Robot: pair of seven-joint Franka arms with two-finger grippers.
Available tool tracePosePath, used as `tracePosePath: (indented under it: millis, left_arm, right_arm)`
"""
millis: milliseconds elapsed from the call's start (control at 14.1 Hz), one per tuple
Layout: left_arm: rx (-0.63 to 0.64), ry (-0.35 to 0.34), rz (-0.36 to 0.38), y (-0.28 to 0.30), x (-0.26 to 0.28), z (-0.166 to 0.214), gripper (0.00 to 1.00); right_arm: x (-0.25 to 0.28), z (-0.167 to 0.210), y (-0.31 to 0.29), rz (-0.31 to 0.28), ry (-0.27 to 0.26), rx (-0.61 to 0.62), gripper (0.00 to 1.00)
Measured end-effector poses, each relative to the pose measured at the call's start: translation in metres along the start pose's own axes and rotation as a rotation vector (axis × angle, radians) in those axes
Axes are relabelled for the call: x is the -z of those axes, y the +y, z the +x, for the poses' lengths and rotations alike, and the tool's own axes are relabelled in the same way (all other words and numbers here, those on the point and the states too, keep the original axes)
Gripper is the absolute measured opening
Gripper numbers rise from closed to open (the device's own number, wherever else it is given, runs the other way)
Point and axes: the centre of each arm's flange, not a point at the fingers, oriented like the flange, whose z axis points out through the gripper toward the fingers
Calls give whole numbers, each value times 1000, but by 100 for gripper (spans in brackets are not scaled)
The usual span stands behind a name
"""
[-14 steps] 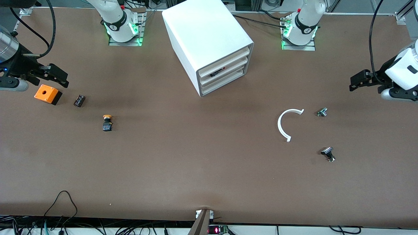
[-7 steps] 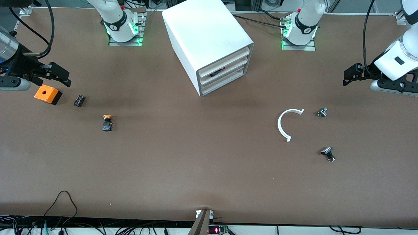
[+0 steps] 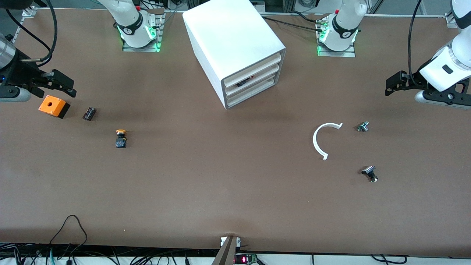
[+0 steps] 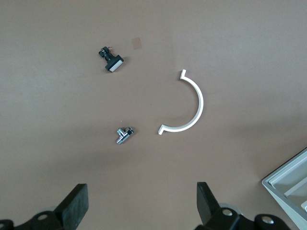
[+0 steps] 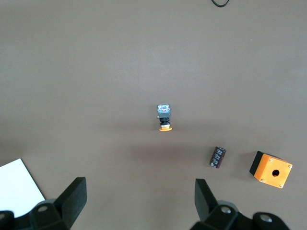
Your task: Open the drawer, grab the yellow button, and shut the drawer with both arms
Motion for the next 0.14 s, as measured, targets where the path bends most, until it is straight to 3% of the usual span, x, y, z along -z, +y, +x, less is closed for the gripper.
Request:
tracePosePath:
  millis: [141]
  left_arm:
    - [-1,-7,-2,0,0,5,100]
  right_arm:
    - [0,0,-2,0,0,3,100]
